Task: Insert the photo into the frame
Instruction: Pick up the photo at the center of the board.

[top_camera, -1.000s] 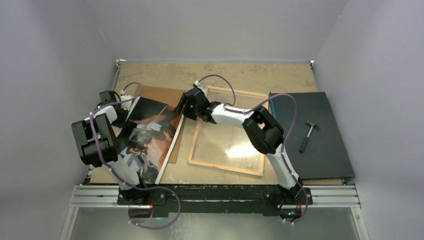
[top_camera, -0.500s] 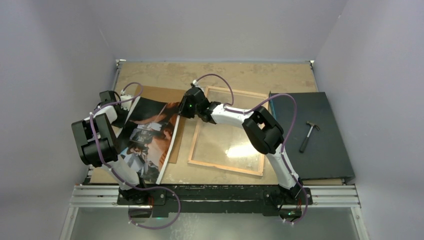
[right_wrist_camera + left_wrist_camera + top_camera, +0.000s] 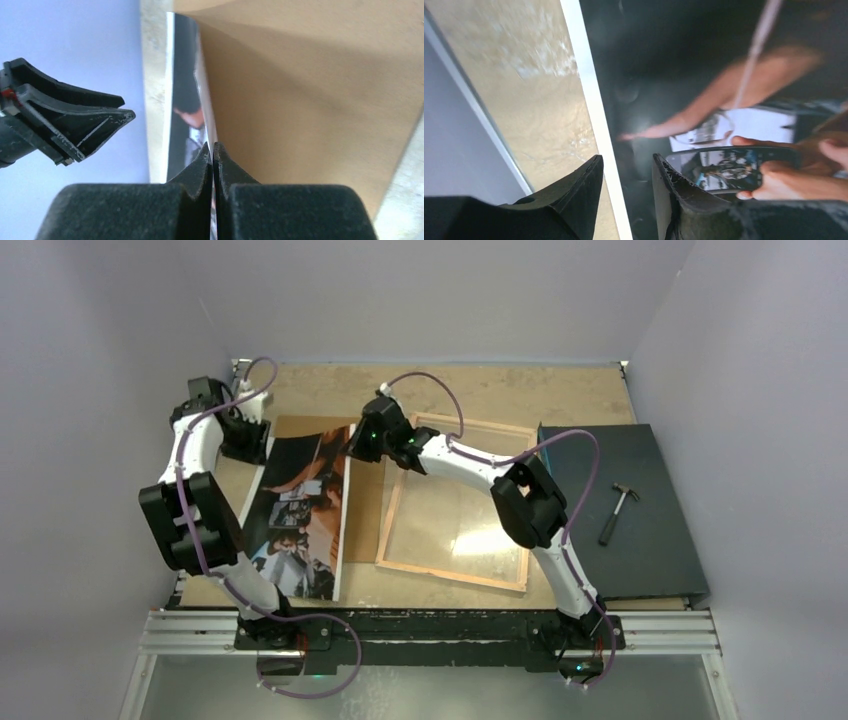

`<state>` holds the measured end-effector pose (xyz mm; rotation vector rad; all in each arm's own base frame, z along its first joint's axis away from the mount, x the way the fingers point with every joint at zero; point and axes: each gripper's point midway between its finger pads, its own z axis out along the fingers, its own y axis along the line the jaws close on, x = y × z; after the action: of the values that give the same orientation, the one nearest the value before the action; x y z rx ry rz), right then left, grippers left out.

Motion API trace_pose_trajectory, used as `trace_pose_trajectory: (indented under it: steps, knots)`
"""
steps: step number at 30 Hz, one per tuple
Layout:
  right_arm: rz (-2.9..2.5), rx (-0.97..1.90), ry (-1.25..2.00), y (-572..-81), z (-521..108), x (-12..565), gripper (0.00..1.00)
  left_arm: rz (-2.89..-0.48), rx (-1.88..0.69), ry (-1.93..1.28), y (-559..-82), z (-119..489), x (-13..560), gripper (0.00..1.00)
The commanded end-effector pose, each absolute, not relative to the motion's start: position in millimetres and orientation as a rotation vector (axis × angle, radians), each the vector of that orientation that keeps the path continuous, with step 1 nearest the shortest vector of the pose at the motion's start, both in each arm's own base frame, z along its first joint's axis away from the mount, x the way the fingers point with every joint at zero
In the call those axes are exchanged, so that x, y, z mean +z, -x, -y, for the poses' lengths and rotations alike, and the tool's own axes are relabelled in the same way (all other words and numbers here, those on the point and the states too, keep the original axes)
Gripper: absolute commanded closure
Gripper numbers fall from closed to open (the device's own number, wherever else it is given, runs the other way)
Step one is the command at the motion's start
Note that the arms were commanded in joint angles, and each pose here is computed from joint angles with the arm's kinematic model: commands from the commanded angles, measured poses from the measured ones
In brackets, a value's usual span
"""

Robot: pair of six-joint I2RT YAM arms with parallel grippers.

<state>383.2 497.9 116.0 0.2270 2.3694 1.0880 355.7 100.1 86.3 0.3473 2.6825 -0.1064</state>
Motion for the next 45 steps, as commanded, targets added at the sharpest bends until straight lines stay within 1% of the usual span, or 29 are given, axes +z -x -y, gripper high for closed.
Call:
trace_pose_trajectory:
  steps: [1,4,8,11,12,16,18,20,24,29,31,34,37,39,40,42,43,45]
  knots:
    - [-2.276,1.146,-0.278,-403,-500,175,1.0,-2.521,-0.197,-0.401,-365,-58,167,0.6]
    - [-2.221,1.152,-0.317,-415,-496,206,1.0,-2.488,-0.273,-0.451,-358,-25,187,0.57]
    - [-2.161,1.085,-0.427,-431,-481,241,1.0,-2.402,-0.377,-0.606,-343,40,217,0.43]
    - [-2.083,1.031,-0.543,-439,-459,270,1.0,-2.304,-0.392,-0.71,-333,78,243,0.3]
    - [-2.048,1.023,-0.584,-440,-451,281,1.0,-2.274,-0.384,-0.736,-330,89,250,0.28]
    - [-1.927,1.036,-0.665,-440,-427,308,1.0,-2.228,-0.367,-0.824,-317,116,259,0.27]
    - [-1.921,1.045,-0.691,-441,-422,315,1.0,-2.243,-0.356,-0.852,-312,124,253,0.27]
    - [-1.92,1.059,-0.704,-442,-420,318,1.0,-2.257,-0.289,-0.864,-311,126,243,0.27]
    - [-1.91,1.081,-0.731,-439,-419,321,1.0,-2.266,-0.168,-0.859,-311,122,221,0.34]
    - [-1.903,1.096,-0.745,-438,-418,323,1.0,-2.283,-0.044,-0.811,-317,110,208,0.52]
    - [-1.894,1.09,-0.75,-439,-417,324,1.0,-2.284,-0.03,-0.802,-318,109,207,0.61]
    - [-1.903,1.084,-0.748,-439,-417,323,1.0,-2.271,-0.032,-0.793,-317,109,211,0.71]
    - [-1.917,1.084,-0.745,-438,-419,319,1.0,-2.259,0.005,-0.78,-319,104,216,0.76]
    - [-1.942,1.09,-0.74,-435,-421,314,1.0,-2.256,0.003,-0.781,-319,105,217,0.81]
    - [-1.954,1.095,-0.739,-433,-421,312,1.0,-2.258,-0.001,-0.783,-319,105,217,0.86]
    - [-1.961,1.1,-0.74,-431,-422,311,1.0,-2.261,-0.012,-0.786,-319,107,216,0.98]
    - [-1.961,1.103,-0.739,-430,-421,312,0.96,-2.265,-0.013,-0.789,-319,107,215,1.0]
    - [-1.956,1.116,-0.736,-428,-421,316,0.82,-2.268,-0.017,-0.796,-319,108,216,1.0]
